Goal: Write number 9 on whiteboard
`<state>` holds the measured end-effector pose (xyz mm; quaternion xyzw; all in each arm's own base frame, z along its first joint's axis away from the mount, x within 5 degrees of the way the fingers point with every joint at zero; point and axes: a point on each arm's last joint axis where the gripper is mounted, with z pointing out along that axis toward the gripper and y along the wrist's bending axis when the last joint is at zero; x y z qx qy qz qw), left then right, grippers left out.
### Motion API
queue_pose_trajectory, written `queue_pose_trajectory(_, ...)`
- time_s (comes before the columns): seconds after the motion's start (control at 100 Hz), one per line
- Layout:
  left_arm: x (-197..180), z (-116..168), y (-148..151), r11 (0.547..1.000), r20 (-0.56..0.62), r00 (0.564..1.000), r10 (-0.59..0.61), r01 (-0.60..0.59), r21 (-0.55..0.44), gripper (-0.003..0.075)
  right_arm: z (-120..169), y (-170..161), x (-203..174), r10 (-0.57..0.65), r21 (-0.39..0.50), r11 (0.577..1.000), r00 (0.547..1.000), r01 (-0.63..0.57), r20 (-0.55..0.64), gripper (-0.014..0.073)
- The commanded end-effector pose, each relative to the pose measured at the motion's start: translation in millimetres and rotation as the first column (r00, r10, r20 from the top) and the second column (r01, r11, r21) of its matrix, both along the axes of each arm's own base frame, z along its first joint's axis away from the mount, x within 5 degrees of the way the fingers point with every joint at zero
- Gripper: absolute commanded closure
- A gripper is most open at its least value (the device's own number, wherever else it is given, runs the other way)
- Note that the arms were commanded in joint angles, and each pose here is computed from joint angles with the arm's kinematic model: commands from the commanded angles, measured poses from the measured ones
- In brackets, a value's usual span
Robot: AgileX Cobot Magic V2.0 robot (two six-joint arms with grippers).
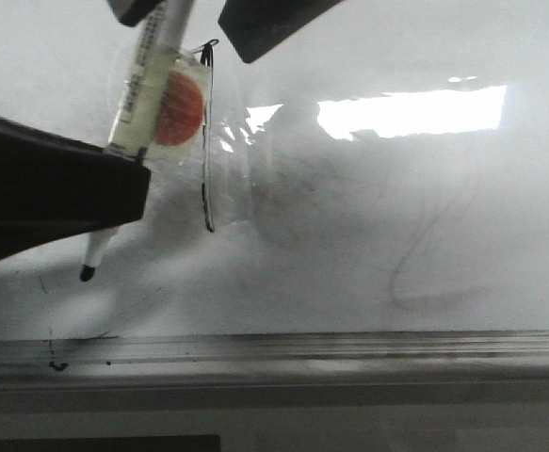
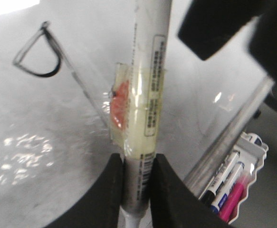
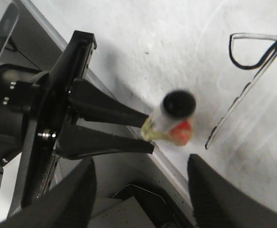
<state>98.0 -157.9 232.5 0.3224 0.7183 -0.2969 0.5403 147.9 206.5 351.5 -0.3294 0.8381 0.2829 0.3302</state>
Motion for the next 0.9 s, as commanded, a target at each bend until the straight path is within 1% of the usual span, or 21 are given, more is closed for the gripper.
queue_pose_trajectory(0.0,7,19,6,0.971,-0.094,0.987,0.133,-0.149,-0.189,0.0741,22,0,1,-0.020,0.108,0.994,0.997,0.012,0.070,0.0177)
queue_pose_trajectory(0.06,10,19,12,0.938,-0.215,0.956,0.200,-0.250,-0.239,0.0741,22,0,1,-0.020,0.108,0.994,0.997,0.012,0.070,0.0177)
queue_pose_trajectory(0.12,11,18,19,0.892,-0.342,0.905,0.252,-0.354,-0.281,0.0741,22,0,1,-0.020,0.108,0.994,0.997,0.012,0.070,0.0177)
queue_pose_trajectory(0.13,11,18,19,0.892,-0.342,0.905,0.252,-0.354,-0.281,0.0741,22,0,1,-0.020,0.108,0.994,0.997,0.012,0.070,0.0177)
queue_pose_trajectory(0.18,12,18,23,0.863,-0.406,0.872,0.274,-0.409,-0.295,0.0741,22,0,1,-0.020,0.108,0.994,0.997,0.012,0.070,0.0177)
queue_pose_trajectory(0.23,12,18,25,0.852,-0.429,0.858,0.281,-0.429,-0.300,0.0741,22,0,1,-0.020,0.108,0.994,0.997,0.012,0.070,0.0177)
queue_pose_trajectory(0.34,11,17,24,0.855,-0.435,0.856,0.280,-0.429,-0.293,0.0741,22,0,1,-0.020,0.108,0.994,0.997,0.012,0.070,0.0177)
queue_pose_trajectory(0.45,13,12,23,0.853,-0.461,0.838,0.292,-0.446,-0.270,0.0741,22,0,1,-0.020,0.108,0.994,0.997,0.012,0.070,0.0177)
queue_pose_trajectory(0.56,12,9,20,0.869,-0.471,0.836,0.281,-0.430,-0.246,0.0741,22,0,1,-0.020,0.108,0.994,0.997,0.012,0.070,0.0177)
queue_pose_trajectory(0.66,10,8,19,0.881,-0.464,0.844,0.271,-0.411,-0.233,0.0741,22,0,1,-0.020,0.108,0.994,0.997,0.012,0.070,0.0177)
queue_pose_trajectory(0.73,10,9,18,0.899,-0.420,0.868,0.265,-0.380,-0.218,0.0741,22,0,1,-0.020,0.108,0.994,0.997,0.012,0.070,0.0177)
queue_pose_trajectory(0.78,10,9,18,0.905,-0.407,0.875,0.262,-0.370,-0.212,0.0741,22,0,1,-0.020,0.110,0.994,0.997,0.012,0.068,0.0177)
queue_pose_trajectory(0.89,10,9,18,0.905,-0.407,0.875,0.262,-0.370,-0.211,0.0741,21,0,0,-0.017,0.102,0.995,0.998,0.010,0.061,0.0177)
